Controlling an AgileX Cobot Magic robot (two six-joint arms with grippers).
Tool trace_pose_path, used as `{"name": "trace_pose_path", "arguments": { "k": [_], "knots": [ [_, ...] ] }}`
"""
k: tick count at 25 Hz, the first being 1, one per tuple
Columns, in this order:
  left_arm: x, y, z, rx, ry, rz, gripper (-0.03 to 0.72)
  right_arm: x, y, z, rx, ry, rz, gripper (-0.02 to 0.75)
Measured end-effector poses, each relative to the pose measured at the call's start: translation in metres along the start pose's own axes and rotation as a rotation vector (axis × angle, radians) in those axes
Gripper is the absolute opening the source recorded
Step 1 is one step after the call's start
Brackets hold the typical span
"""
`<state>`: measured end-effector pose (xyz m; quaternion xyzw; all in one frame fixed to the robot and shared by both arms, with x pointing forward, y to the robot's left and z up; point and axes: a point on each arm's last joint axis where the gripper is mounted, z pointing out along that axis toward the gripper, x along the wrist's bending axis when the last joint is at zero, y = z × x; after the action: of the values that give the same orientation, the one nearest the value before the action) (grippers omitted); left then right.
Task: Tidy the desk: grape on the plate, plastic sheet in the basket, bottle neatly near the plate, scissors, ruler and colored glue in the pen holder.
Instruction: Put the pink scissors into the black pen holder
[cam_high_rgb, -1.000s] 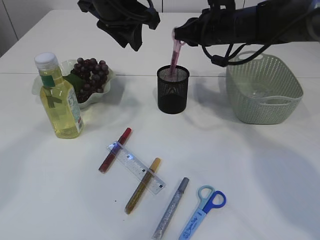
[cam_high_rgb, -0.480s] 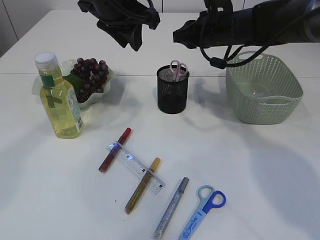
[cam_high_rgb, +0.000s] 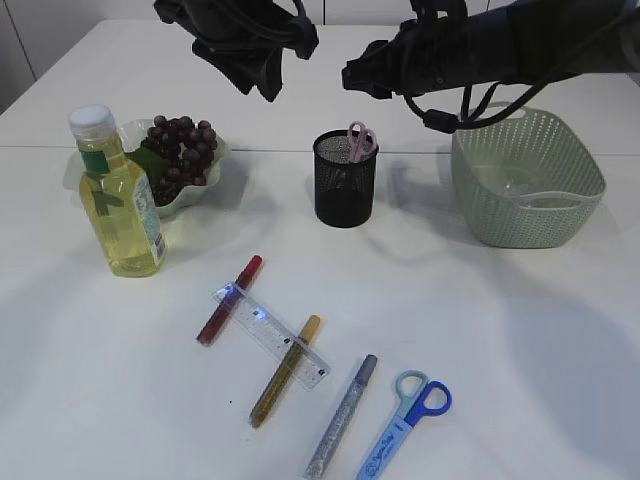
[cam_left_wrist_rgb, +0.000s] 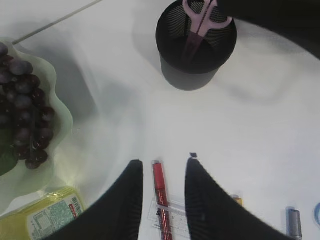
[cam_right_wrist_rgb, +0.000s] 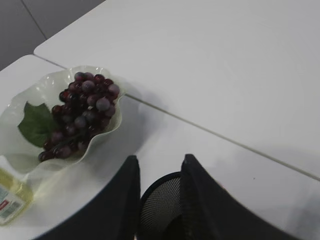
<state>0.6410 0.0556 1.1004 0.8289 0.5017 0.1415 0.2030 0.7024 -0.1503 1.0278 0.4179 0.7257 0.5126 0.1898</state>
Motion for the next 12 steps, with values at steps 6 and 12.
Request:
{"name": "trace_pose_path", "arguments": {
  "k": [6,12],
  "knots": [
    [0.0,0.0,0.0,0.0,0.0,0.0,0.222,0.017,-0.006,-0.018,0.222,0.107,0.006,0.246],
    [-0.002,0.001,-0.008,-0.014,-0.027,-0.01,0.224,0.025,-0.01,-0.04,0.486,0.12,0.069,0.248]
  ]
}}
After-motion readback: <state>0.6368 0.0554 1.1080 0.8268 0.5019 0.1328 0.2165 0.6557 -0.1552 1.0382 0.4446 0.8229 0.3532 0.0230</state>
